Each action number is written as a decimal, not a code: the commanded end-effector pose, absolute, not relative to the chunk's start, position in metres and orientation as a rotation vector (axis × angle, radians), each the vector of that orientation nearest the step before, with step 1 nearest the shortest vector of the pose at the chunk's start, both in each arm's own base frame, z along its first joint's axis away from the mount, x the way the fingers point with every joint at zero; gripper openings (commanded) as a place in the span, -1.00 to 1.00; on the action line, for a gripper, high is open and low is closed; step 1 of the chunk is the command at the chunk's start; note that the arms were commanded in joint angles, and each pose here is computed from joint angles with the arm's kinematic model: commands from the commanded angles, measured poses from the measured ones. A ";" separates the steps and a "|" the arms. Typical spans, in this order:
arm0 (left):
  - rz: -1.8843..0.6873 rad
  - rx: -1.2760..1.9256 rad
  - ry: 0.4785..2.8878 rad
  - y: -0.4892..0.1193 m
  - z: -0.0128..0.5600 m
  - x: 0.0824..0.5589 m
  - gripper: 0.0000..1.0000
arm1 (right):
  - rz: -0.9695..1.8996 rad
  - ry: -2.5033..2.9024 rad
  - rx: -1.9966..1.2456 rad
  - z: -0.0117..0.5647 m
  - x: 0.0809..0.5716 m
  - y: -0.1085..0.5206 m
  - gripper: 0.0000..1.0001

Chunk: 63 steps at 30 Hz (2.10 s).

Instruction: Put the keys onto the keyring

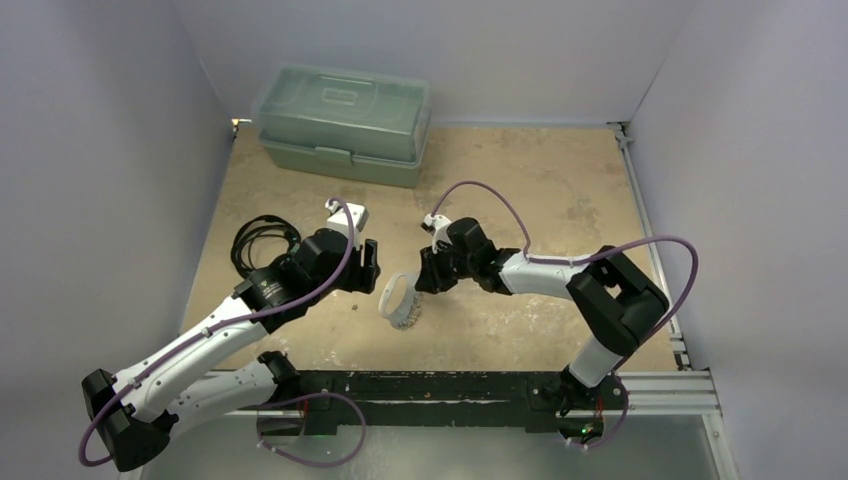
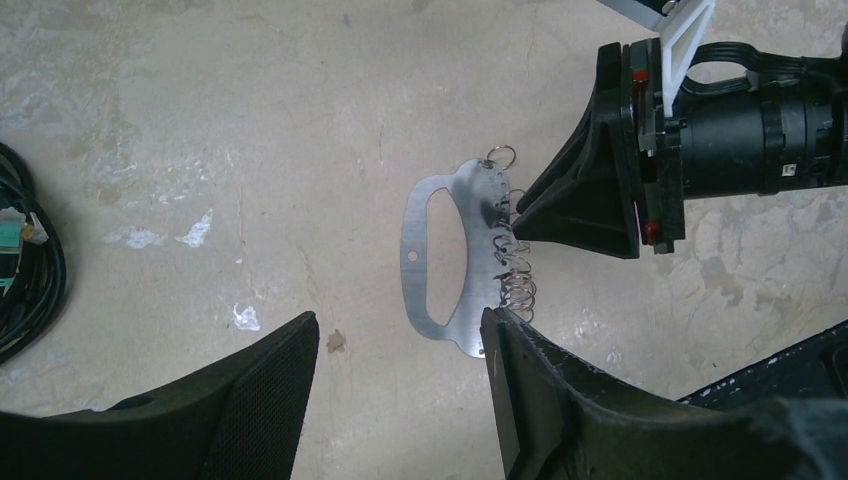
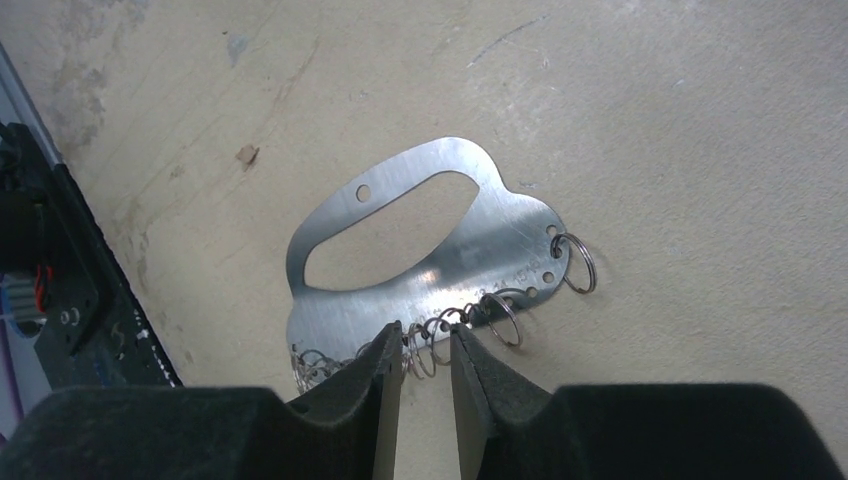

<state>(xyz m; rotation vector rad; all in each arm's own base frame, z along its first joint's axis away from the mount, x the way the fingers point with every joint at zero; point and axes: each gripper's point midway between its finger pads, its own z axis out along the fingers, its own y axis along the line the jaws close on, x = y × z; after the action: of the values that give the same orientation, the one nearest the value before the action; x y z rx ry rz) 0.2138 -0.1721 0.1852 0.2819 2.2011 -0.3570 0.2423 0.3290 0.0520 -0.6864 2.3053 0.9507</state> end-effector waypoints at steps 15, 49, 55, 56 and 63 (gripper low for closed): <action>-0.367 0.289 2.175 -0.173 0.190 0.214 0.22 | 0.833 2.330 -0.639 0.045 0.259 0.333 -0.53; -0.390 0.387 2.212 -0.186 0.179 0.211 0.22 | 0.939 2.248 -0.659 0.087 0.236 0.330 -0.56; -0.401 0.379 2.195 -0.186 0.181 0.211 0.22 | 0.944 2.282 -0.665 0.074 0.233 0.332 -0.55; -0.403 0.382 2.195 -0.186 0.181 0.211 0.22 | 0.943 2.287 -0.663 0.072 0.234 0.332 -0.54; -0.402 0.397 2.206 -0.188 0.178 0.211 0.22 | 0.976 2.309 -0.659 0.069 0.232 0.339 -0.45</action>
<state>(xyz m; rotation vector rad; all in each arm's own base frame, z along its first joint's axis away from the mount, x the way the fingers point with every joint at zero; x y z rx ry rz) 0.2088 -0.1819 0.1746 0.3634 2.2385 -0.3788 0.2328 0.3256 0.0585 -0.6460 2.3452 0.9079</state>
